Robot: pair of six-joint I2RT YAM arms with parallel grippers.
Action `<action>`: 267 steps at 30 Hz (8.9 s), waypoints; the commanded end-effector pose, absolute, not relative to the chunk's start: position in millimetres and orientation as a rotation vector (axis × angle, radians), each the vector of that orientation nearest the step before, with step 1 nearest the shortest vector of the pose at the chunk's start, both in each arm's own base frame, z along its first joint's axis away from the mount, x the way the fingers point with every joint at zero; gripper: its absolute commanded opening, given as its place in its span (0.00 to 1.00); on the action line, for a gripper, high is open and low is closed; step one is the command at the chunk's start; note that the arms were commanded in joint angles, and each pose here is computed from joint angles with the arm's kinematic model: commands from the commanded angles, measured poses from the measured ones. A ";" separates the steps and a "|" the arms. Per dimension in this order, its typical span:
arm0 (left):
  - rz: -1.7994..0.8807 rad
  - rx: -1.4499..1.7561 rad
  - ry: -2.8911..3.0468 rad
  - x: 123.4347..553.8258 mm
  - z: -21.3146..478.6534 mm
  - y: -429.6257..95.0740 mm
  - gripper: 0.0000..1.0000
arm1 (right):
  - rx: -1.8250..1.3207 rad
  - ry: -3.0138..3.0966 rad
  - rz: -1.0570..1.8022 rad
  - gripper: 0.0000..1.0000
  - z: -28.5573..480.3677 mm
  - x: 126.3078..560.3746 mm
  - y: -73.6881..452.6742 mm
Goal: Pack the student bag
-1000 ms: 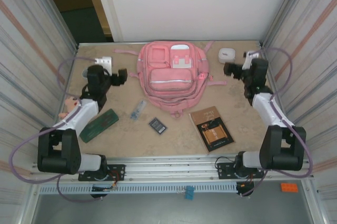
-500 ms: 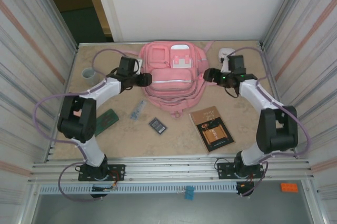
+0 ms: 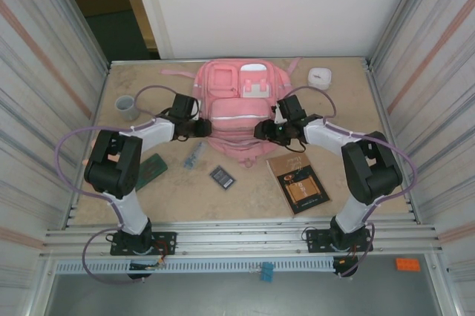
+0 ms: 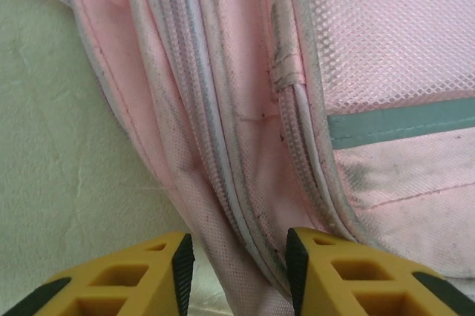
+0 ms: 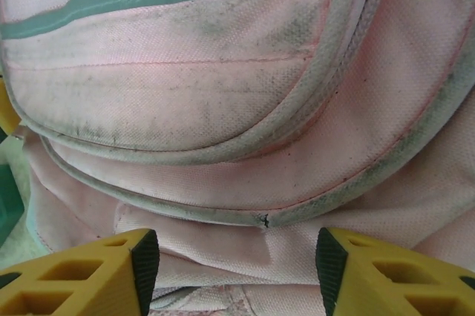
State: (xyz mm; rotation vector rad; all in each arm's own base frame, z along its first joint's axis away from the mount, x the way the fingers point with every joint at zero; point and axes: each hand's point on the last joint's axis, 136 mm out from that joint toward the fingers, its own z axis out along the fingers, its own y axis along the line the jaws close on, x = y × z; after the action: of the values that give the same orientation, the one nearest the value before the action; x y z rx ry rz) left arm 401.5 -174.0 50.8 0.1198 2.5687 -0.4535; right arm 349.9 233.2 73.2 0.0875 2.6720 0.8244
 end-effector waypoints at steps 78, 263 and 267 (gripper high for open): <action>-0.441 1.586 1.441 337.4 282.4 -277.9 0.00 | -0.012 2.018 1.067 0.65 158.2 368.3 107.2; -0.844 1.354 1.401 319.1 310.4 -262.3 0.00 | -0.414 2.071 1.357 0.58 173.2 317.9 183.9; -0.833 1.342 1.407 321.7 310.6 -262.0 0.00 | -0.418 2.088 1.383 0.45 170.2 313.8 185.5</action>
State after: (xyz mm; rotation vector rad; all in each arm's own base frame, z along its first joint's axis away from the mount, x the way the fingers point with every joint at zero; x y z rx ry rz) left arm 328.8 -253.3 249.9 1.3332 1.6560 -0.8269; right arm 317.3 181.6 167.9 -0.3817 2.0864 1.3409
